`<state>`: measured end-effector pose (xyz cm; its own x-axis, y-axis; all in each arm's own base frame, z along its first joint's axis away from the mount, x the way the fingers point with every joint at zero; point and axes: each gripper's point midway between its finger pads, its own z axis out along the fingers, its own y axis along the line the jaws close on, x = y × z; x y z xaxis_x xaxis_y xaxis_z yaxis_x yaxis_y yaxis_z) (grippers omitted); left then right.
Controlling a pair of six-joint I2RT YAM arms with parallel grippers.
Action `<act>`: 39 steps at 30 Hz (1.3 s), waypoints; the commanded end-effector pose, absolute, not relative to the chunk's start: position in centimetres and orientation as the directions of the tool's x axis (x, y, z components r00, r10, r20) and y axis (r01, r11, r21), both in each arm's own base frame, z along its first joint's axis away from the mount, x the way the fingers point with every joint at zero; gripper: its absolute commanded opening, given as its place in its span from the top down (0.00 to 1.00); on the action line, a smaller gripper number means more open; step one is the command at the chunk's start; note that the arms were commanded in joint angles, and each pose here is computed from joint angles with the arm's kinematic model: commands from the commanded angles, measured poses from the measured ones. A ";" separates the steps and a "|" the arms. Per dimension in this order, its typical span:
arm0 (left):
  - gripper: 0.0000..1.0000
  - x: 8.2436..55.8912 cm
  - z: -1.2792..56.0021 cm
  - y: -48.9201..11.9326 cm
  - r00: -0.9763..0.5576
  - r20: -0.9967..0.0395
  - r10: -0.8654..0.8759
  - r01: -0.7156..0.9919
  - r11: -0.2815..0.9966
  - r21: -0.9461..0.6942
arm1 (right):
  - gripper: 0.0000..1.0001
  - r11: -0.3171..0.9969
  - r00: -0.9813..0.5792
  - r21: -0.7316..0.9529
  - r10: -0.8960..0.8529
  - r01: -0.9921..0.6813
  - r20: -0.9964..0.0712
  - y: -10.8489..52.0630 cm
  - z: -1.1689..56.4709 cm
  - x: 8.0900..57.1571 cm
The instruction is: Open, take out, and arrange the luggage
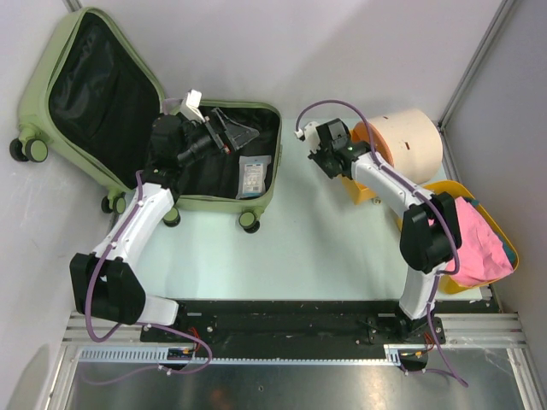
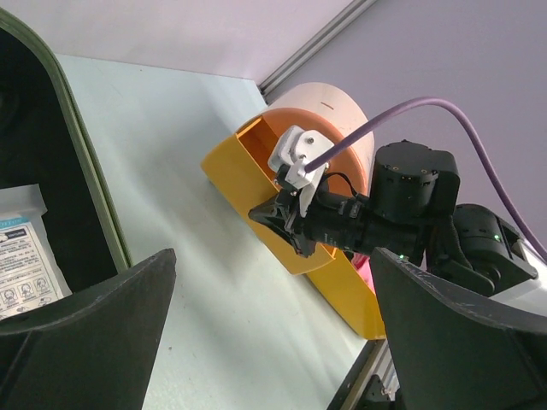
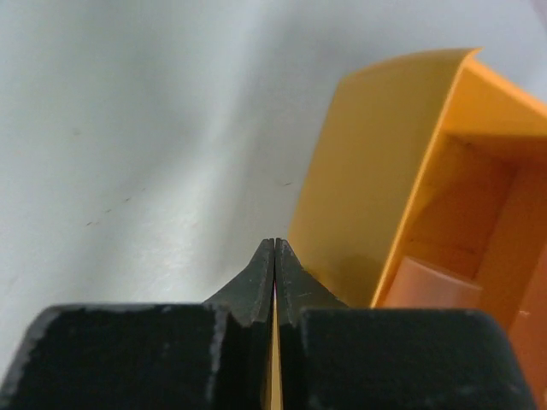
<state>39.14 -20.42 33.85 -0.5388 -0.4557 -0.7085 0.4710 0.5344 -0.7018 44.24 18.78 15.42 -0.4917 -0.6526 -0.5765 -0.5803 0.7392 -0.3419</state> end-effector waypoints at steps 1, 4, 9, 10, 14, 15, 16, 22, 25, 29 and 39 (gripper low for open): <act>0.01 39.1 35.0 -20.4 -0.499 -0.744 -0.445 0.513 0.540 -0.667 | 1.00 0.690 -0.440 -0.546 -0.724 -0.475 -0.531 15.1 17.2 46.7; 0.01 39.4 34.8 -20.3 -0.500 -0.743 -0.445 0.509 0.543 -0.668 | 1.00 0.695 -0.487 -0.560 -0.718 -0.451 -0.498 12.6 16.4 47.2; 0.01 39.8 35.1 -20.3 -0.494 -0.749 -0.442 0.516 0.544 -0.662 | 0.97 0.692 -0.507 -0.599 -0.714 -0.403 -0.483 9.8 16.9 48.0; 0.01 39.9 35.1 -20.2 -0.494 -0.749 -0.442 0.515 0.545 -0.661 | 0.94 0.680 -0.501 -0.610 -0.725 -0.408 -0.473 9.6 17.0 48.0; 0.01 40.1 35.0 -20.3 -0.492 -0.751 -0.440 0.515 0.548 -0.658 | 0.87 0.639 -0.475 -0.653 -0.758 -0.406 -0.447 8.6 17.4 48.1; 0.01 40.1 35.1 -20.3 -0.491 -0.753 -0.438 0.518 0.548 -0.657 | 0.86 0.634 -0.463 -0.664 -0.763 -0.397 -0.452 8.5 17.7 48.4; 0.01 40.2 35.0 -20.2 -0.490 -0.753 -0.438 0.517 0.550 -0.656 | 0.84 0.623 -0.458 -0.674 -0.771 -0.396 -0.443 8.2 17.8 48.5; 0.00 40.3 35.1 -20.4 -0.486 -0.767 -0.420 0.536 0.550 -0.640 | 0.61 0.591 -0.325 -0.646 -0.806 -0.484 -0.494 12.2 20.2 47.7; 0.00 40.0 35.3 -20.6 -0.489 -0.779 -0.393 0.557 0.546 -0.626 | 0.48 0.576 -0.217 -0.603 -0.798 -0.552 -0.563 15.4 22.7 45.8; 0.00 39.0 35.2 -21.2 -0.477 -0.821 -0.313 0.634 0.525 -0.568 | 0.27 0.513 -0.066 -0.535 -0.760 -0.671 -0.647 18.4 26.1 43.1; 0.00 37.4 34.2 -21.6 -0.402 -0.895 -0.191 0.745 0.501 -0.441 | 0.20 0.258 0.193 -0.643 -0.816 -0.721 -0.545 12.1 27.2 42.2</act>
